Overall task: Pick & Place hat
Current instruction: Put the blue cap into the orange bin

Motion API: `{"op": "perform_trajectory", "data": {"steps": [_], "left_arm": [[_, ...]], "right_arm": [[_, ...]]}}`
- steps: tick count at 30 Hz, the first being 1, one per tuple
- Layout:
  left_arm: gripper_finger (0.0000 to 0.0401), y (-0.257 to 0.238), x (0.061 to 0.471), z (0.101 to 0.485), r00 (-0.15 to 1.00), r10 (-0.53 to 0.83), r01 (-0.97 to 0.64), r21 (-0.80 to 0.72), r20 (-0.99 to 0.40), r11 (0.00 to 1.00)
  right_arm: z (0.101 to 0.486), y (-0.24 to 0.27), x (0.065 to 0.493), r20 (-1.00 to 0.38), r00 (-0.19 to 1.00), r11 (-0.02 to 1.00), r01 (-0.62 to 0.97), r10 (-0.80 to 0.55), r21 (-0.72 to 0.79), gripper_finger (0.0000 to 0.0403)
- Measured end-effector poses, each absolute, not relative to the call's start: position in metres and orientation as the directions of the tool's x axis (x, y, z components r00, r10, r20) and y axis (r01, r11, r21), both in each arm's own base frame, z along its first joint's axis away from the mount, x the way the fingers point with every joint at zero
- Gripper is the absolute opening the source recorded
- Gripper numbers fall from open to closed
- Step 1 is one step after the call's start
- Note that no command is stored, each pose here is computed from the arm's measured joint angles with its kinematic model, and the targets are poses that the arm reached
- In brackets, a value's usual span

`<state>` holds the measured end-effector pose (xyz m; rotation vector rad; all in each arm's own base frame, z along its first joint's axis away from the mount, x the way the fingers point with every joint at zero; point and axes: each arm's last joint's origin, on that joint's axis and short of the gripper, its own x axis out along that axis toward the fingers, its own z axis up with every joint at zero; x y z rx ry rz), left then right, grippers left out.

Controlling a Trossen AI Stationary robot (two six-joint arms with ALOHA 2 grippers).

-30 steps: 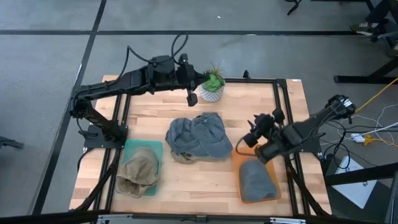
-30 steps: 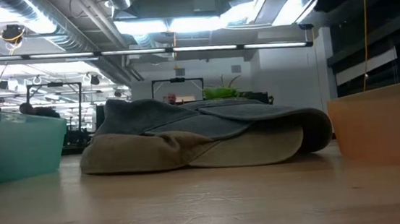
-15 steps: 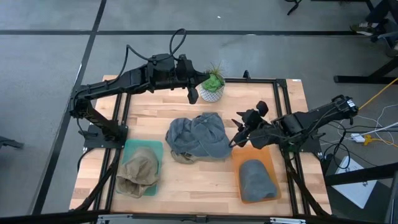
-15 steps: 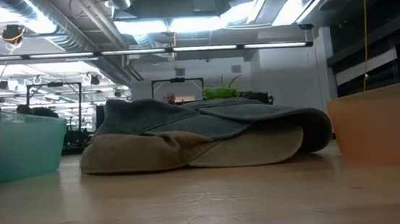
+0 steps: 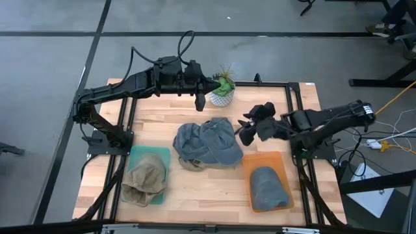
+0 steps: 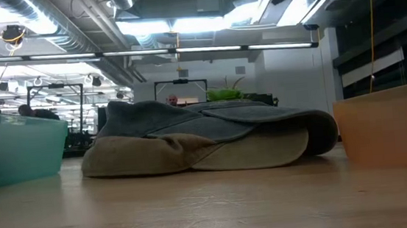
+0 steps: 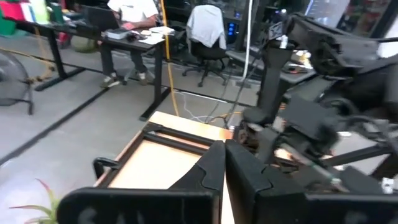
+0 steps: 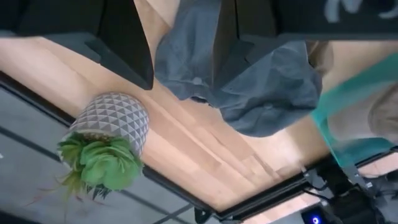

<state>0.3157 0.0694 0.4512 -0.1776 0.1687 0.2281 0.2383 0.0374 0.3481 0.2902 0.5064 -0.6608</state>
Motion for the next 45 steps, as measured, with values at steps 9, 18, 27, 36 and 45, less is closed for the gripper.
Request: {"op": "perform_trajectory", "data": {"steps": [9, 18, 27, 36, 45], "left_arm": [[0.0012, 0.069, 0.315, 0.451, 0.96, 0.21, -0.257, -0.281, -0.186, 0.925], [0.0003, 0.061, 0.317, 0.451, 0.968, 0.167, -0.237, -0.461, -0.188, 0.855], [0.0005, 0.056, 0.318, 0.45, 0.968, 0.156, -0.242, -0.57, -0.196, 0.786], [0.0005, 0.04, 0.318, 0.438, 0.94, 0.12, -0.293, -0.572, -0.32, 0.766], [0.0004, 0.008, 0.325, 0.428, 0.92, 0.084, -0.316, -0.595, -0.384, 0.739]], "right_arm": [[0.348, -0.002, 0.249, -0.642, 0.73, 0.922, 0.376, -0.236, 0.089, 0.0163], [0.347, -0.018, 0.252, -0.651, 0.755, 0.997, 0.063, -0.078, -0.046, 0.0163], [0.346, -0.042, 0.248, -0.646, 0.761, 0.996, 0.001, 0.054, 0.084, 0.0163], [0.346, -0.048, 0.247, -0.629, 0.768, 0.986, -0.018, 0.12, 0.167, 0.0163], [0.35, -0.04, 0.257, -0.569, 0.813, 0.98, -0.013, 0.126, 0.198, 0.0163]]}}
